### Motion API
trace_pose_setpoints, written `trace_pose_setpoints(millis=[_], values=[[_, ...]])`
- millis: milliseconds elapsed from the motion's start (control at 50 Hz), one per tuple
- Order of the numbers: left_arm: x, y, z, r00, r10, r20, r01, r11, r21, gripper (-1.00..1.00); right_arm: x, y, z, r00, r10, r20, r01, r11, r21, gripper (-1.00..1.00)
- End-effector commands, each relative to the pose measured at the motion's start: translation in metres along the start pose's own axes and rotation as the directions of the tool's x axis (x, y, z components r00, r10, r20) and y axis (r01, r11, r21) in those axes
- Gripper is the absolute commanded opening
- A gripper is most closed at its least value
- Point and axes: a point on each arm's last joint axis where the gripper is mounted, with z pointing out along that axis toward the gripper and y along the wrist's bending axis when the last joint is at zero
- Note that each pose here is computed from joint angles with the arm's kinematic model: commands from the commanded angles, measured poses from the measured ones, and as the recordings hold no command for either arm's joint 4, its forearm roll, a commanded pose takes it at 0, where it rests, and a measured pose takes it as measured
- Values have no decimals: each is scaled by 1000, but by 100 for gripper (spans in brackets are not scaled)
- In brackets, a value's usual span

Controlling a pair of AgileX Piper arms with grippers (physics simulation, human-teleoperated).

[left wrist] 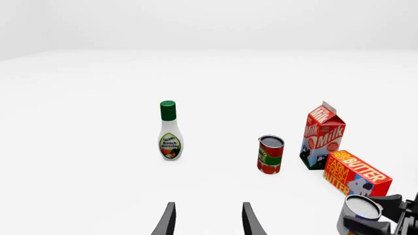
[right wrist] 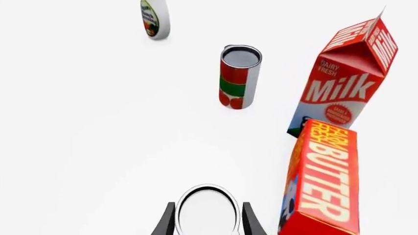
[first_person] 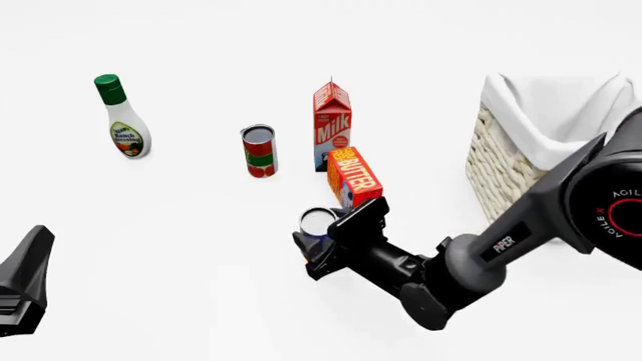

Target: Pick the alphabet soup and place it in the basket.

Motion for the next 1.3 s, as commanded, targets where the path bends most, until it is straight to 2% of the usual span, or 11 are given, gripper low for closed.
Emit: trace_pose_setpoints(millis=[20, 560, 580, 1060, 1300], values=[[0, 0, 0, 1000, 0, 0, 0, 1000, 0, 100, 3, -1, 5, 1000, 3, -10, -3, 1000, 1, 100], [0, 0, 0, 1000, 0, 0, 0, 1000, 0, 100, 11, -1, 13, 1000, 13, -29, -13, 1000, 4, 100], [0, 0, 0, 1000, 0, 0, 0, 1000, 0, 100, 11, -1, 14, 999, 13, -29, -13, 1000, 3, -100], [0, 0, 0, 1000, 0, 0, 0, 1000, 0, 100, 2, 3, 8, 1000, 14, -11, -14, 1000, -7, -100], [0, 0, 0, 1000, 0, 0, 0, 1000, 0, 100, -25, 5, -20, 998, 8, 56, -7, 1000, -14, -100]])
